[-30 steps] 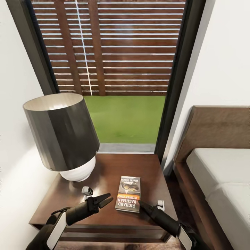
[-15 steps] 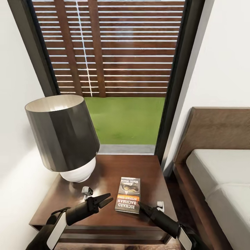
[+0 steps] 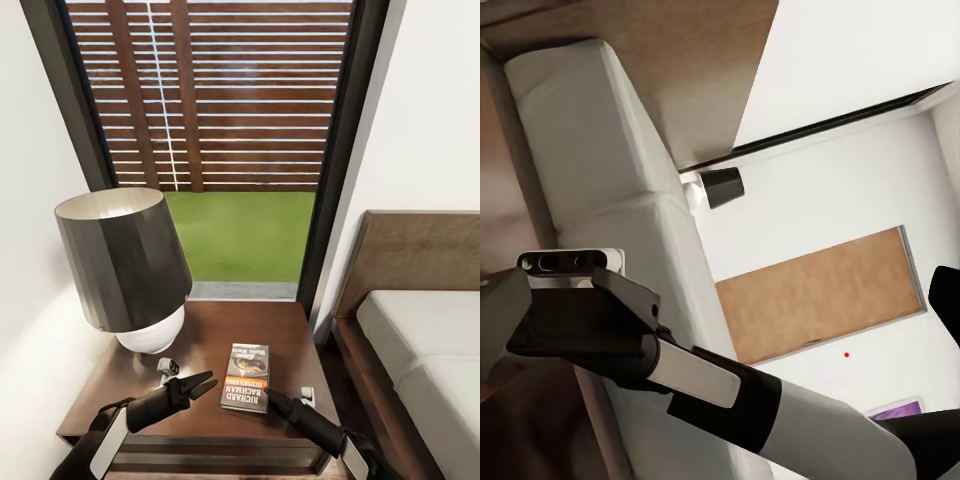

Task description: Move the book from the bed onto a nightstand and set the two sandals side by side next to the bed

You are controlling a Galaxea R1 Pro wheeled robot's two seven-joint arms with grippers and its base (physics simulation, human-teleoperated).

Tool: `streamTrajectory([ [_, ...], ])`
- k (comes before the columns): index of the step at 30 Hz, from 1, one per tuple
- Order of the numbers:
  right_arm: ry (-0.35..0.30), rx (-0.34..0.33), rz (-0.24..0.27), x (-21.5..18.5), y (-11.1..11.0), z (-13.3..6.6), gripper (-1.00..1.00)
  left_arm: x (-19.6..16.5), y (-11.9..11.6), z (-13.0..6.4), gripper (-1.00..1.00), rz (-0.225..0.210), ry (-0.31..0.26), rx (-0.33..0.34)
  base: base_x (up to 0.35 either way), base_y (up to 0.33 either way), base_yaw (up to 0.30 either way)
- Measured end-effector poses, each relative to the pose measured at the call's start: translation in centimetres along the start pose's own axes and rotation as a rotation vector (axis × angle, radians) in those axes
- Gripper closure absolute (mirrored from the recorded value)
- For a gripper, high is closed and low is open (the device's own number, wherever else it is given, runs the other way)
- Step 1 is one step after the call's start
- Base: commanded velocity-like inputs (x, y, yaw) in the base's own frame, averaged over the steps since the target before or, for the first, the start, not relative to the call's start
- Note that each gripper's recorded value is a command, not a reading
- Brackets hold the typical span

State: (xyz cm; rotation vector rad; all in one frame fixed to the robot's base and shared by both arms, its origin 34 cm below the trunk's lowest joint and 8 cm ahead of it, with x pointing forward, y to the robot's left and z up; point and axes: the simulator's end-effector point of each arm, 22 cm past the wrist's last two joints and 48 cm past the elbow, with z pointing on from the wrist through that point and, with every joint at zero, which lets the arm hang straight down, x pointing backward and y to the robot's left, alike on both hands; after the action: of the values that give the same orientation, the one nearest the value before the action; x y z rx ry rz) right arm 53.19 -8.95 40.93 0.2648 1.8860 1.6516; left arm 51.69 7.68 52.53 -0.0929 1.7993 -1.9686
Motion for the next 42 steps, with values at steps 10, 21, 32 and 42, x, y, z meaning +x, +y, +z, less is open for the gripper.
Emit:
streamTrajectory([
  [10, -0.006, -0.015, -0.024, -0.6, 1.2, 0.1, -1.00, -0.3, -1.3, 0.2, -1.00, 0.027, 0.001, 0.010, 0.000, 0.000, 0.000],
  [21, -0.008, -0.021, -0.034, -0.9, 1.8, 0.1, -1.00, -0.4, -1.8, 0.2, -1.00, 0.038, 0.001, 0.016, 0.000, 0.000, 0.000],
  [32, -0.008, -0.021, -0.033, -0.9, 1.7, 0.1, -1.00, -0.4, -1.8, 0.2, -1.00, 0.037, 0.002, 0.015, -0.120, 0.000, 0.000],
  [42, -0.008, -0.021, -0.034, -0.9, 1.7, 0.1, -1.00, -0.4, -1.8, 0.2, -1.00, 0.038, 0.000, 0.015, -0.306, 0.000, 0.000],
])
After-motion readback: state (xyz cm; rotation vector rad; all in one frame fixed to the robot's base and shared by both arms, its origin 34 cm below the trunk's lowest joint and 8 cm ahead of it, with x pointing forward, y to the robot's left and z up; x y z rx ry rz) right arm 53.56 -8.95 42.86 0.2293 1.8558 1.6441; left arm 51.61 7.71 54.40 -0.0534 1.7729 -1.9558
